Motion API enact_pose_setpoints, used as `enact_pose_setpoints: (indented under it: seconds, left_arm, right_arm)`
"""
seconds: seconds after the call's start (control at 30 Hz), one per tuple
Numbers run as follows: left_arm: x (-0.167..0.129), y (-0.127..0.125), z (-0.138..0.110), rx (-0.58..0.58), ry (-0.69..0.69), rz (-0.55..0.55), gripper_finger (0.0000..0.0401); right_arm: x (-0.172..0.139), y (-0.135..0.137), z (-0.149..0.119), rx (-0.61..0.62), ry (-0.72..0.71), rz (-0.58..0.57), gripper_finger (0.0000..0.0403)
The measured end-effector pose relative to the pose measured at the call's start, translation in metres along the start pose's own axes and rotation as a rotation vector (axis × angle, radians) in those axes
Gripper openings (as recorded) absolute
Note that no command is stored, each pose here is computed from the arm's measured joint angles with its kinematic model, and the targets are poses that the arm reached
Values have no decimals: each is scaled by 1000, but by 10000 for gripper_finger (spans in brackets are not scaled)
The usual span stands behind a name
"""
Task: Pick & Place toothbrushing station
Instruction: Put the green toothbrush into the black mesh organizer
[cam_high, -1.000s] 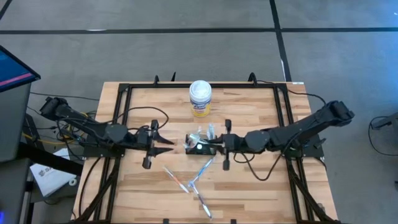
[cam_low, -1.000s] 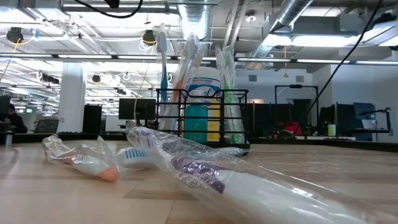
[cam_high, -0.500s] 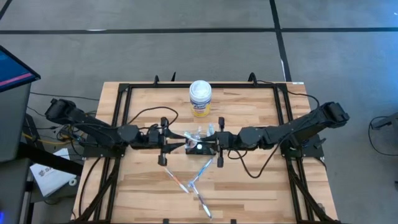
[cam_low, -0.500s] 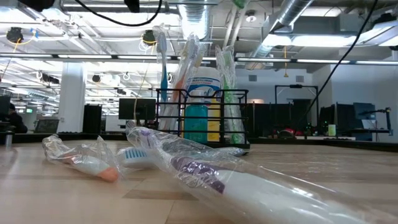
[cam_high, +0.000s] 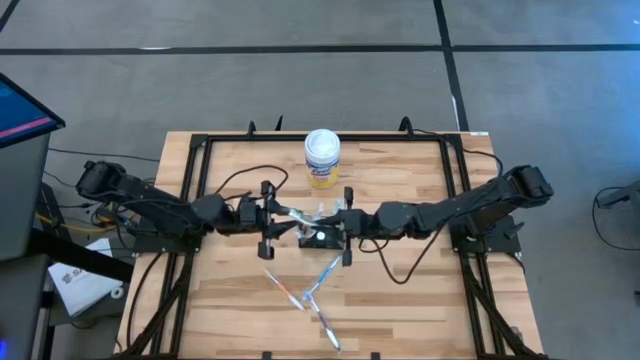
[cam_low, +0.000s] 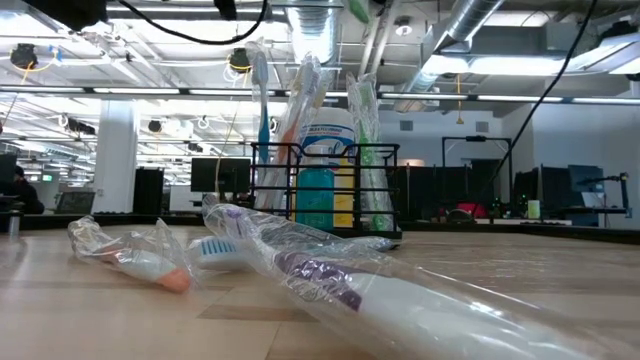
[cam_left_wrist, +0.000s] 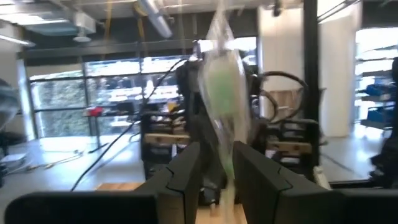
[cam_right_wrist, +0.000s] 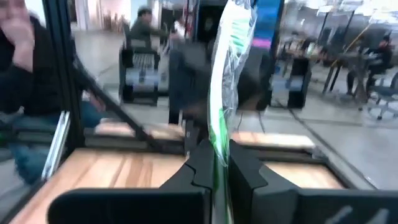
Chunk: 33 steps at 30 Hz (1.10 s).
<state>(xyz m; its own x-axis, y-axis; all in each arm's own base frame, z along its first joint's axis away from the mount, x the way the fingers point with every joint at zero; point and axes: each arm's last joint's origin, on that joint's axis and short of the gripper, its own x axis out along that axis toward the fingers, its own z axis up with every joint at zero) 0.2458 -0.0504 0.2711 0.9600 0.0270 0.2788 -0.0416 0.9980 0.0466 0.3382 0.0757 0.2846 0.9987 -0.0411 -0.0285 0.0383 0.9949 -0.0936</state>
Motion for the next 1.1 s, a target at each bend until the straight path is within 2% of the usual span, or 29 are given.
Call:
enact_pose_setpoints:
  seconds: [0.1,0.57,0.93,1.1]
  left_arm:
    - [0,-1,2,-7,-27,-43,89]
    - [2,0,-2,-6,-17,-51,83]
    - [2,2,0,-15,-45,-45,13]
    - [2,1,0,-14,-42,-45,7]
  right_arm:
    - [2,-4,-2,9,3,6,10]
    - [7,-9,-3,22,-24,18,9]
    - [7,-9,-3,21,-24,37,10]
    - [7,-9,-4,18,-13,38,16]
